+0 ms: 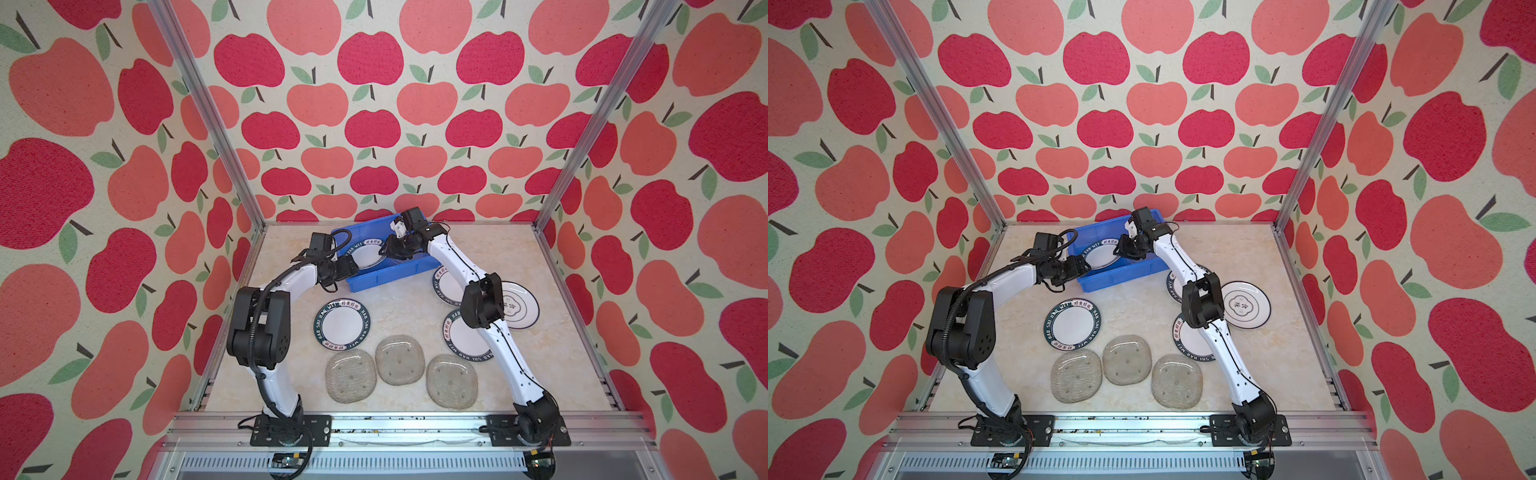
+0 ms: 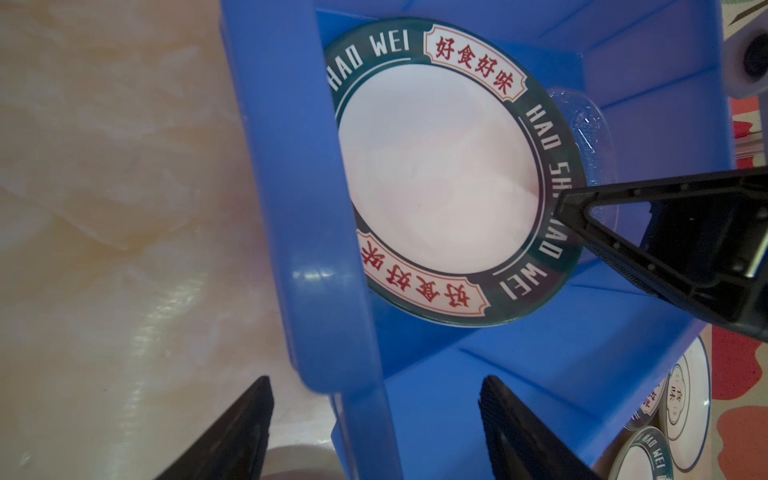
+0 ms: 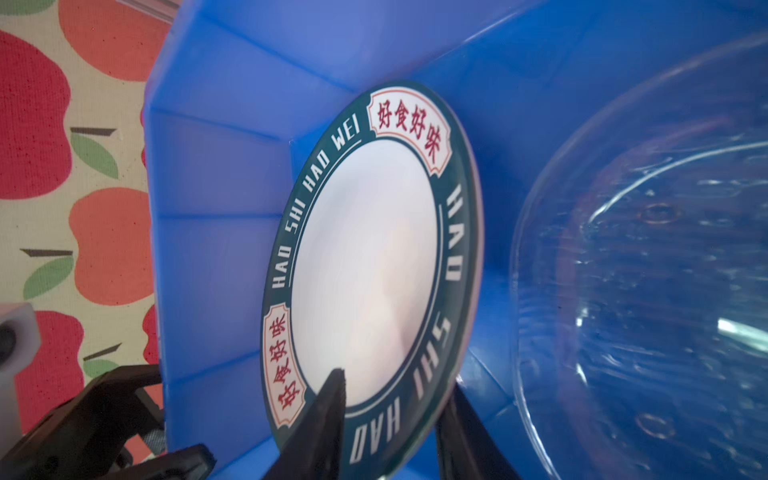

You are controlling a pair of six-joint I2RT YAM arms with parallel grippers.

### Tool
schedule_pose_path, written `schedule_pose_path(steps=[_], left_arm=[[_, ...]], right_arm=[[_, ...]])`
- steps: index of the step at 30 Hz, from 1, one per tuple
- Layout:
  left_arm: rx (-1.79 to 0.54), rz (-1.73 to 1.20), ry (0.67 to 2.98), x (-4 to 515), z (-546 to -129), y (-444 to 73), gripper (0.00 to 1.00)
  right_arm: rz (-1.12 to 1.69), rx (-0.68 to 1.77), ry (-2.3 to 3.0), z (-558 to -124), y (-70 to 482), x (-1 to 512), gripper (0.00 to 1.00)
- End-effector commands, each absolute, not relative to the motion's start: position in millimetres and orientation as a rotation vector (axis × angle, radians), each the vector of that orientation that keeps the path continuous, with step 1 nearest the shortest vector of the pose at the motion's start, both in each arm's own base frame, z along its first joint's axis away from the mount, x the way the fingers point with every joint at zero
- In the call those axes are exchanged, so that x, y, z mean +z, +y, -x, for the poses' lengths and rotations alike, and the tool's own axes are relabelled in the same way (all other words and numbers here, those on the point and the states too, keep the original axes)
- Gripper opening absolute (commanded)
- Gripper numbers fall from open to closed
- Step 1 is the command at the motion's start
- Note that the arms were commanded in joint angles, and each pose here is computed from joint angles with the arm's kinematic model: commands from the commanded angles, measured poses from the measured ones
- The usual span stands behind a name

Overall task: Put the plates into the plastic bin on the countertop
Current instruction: 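Lower the green-rimmed plate into the bin and open the right gripper, then move the left gripper to a clear glass plate while the right gripper withdraws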

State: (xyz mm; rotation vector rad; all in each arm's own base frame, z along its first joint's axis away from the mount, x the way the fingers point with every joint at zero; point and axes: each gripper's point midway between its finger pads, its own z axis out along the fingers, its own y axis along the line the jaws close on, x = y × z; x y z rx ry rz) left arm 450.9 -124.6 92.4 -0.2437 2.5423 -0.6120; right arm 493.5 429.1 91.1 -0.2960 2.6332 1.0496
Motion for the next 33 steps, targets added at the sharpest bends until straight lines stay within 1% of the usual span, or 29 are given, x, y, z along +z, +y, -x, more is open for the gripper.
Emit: schedule_pose_path(steps=[1, 5, 9, 19, 24, 27, 29, 33], left_arm=[[-0.616, 0.218, 2.523, 106.5, -454.5, -123.6, 0.80], [-0.620, 0.219, 2.517, 109.3, -455.2, -123.8, 0.81], [-0.618, 0.214, 2.504, 113.7, -456.0, -123.7, 0.82], [-0.615, 0.217, 2.485, 122.4, -459.5, -125.4, 0.82], [-0.598, 0.218, 2.481, 127.2, -458.7, -124.4, 0.83], [-0.584, 0.215, 2.470, 132.3, -457.6, -122.6, 0.84], [-0.569, 0.204, 2.451, 139.3, -457.7, -120.8, 0.86], [-0.506, 0.198, 2.421, 158.3, -453.5, -111.3, 0.91]], right_arm=[[0.316, 1.066, 2.646, -486.2, 433.4, 94.2, 0.45], [0.305, 1.024, 2.665, -487.0, 424.6, 94.0, 0.48], [0.317, 0.947, 2.689, -486.0, 411.6, 94.1, 0.50], [0.289, 0.857, 2.697, -493.6, 387.2, 102.2, 0.54], [0.284, 0.843, 2.682, -501.2, 374.0, 109.8, 0.54], [0.318, 0.935, 2.617, -504.6, 375.7, 132.5, 0.54], [0.371, 1.031, 2.524, -505.2, 380.7, 162.8, 0.54], [0.424, 1.078, 2.375, -503.9, 374.6, 223.2, 0.53]])
